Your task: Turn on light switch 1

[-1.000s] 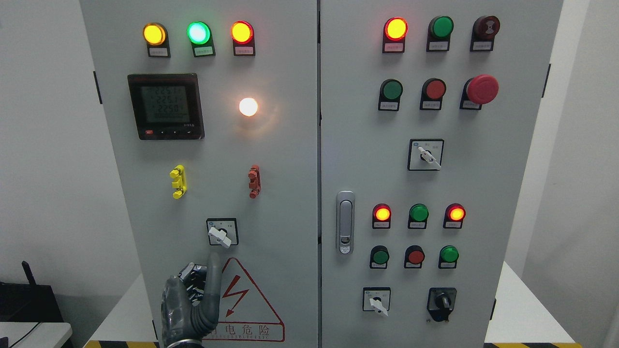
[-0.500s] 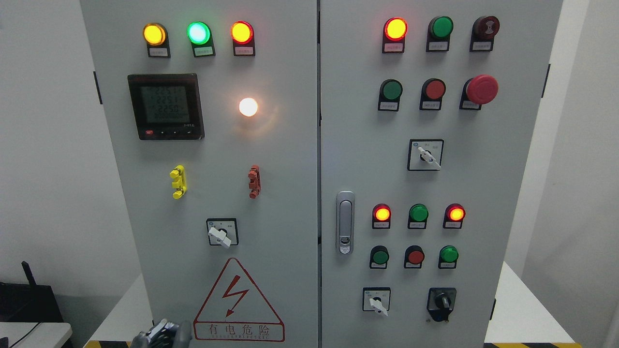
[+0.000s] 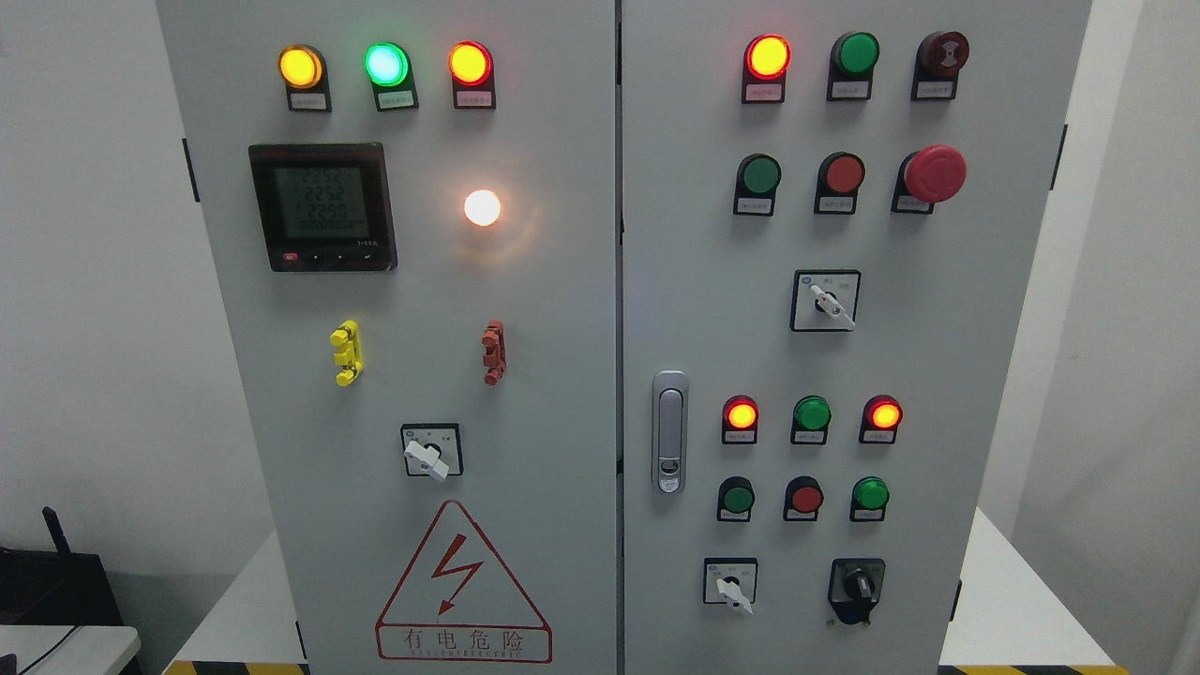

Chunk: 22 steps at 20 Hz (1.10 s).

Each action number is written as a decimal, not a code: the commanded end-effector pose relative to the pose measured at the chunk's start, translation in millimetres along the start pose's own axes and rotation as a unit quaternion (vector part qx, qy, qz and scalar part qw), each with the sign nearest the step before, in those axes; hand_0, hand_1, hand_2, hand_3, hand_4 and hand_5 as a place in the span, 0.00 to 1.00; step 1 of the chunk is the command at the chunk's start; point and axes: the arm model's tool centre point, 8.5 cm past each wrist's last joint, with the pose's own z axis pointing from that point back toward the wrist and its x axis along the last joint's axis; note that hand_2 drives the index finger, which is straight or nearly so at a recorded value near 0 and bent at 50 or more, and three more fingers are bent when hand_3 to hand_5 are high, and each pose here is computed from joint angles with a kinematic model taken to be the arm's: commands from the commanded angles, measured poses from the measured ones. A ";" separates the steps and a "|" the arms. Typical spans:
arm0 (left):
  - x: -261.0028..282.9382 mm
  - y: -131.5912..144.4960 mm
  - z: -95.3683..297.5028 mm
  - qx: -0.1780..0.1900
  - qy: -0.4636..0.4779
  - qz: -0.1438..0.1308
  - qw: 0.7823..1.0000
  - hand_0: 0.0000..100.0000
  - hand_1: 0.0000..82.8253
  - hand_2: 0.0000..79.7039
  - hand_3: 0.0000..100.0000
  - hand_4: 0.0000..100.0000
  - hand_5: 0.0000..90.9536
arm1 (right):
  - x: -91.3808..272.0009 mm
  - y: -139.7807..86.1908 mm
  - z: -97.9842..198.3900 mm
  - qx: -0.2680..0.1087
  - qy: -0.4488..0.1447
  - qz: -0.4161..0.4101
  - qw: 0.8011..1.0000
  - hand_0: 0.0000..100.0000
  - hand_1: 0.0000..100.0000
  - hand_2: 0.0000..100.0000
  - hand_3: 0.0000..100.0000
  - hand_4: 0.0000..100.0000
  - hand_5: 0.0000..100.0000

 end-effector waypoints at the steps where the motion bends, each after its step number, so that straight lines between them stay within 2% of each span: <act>1: -176.7 43.8 177.5 0.090 0.315 0.072 0.942 0.21 0.12 0.13 0.19 0.27 0.03 | -0.1 1.0 0.0 0.002 0.000 -0.003 1.000 0.12 0.39 0.00 0.00 0.00 0.00; 3: -194.1 39.1 203.1 0.076 0.360 0.081 0.926 0.22 0.12 0.02 0.09 0.19 0.00 | -0.1 1.0 0.0 0.002 0.000 -0.003 1.000 0.12 0.39 0.00 0.00 0.00 0.00; 6: -211.8 13.5 229.2 0.041 0.418 0.104 0.902 0.25 0.15 0.00 0.00 0.12 0.00 | -0.1 1.0 0.0 0.002 0.000 -0.003 1.000 0.12 0.39 0.00 0.00 0.00 0.00; 8: -221.5 5.3 253.8 0.001 0.466 0.101 0.879 0.26 0.14 0.00 0.00 0.10 0.00 | -0.1 1.0 0.0 0.002 0.000 -0.003 1.000 0.12 0.39 0.00 0.00 0.00 0.00; 12: -235.0 -19.2 289.3 -0.070 0.558 0.104 0.821 0.28 0.20 0.00 0.00 0.05 0.00 | -0.1 1.0 0.0 0.002 0.000 -0.003 1.000 0.12 0.39 0.00 0.00 0.00 0.00; 15: -238.7 -48.5 308.0 -0.140 0.594 0.094 0.787 0.31 0.19 0.00 0.00 0.02 0.00 | -0.1 1.0 0.0 0.002 0.000 -0.003 1.000 0.12 0.39 0.00 0.00 0.00 0.00; 18: -238.8 -70.4 315.1 -0.158 0.612 0.086 0.770 0.32 0.21 0.00 0.00 0.00 0.00 | -0.1 1.0 0.0 0.002 0.000 -0.003 1.000 0.12 0.39 0.00 0.00 0.00 0.00; 20: -237.4 -81.0 317.7 -0.200 0.614 0.068 0.760 0.34 0.20 0.00 0.00 0.00 0.00 | -0.1 1.0 0.0 0.002 0.000 -0.003 1.000 0.12 0.39 0.00 0.00 0.00 0.00; 22: -236.0 -96.7 318.4 -0.241 0.624 0.052 0.741 0.35 0.17 0.00 0.00 0.00 0.00 | -0.1 1.0 0.0 0.002 0.000 -0.003 1.000 0.12 0.39 0.00 0.00 0.00 0.00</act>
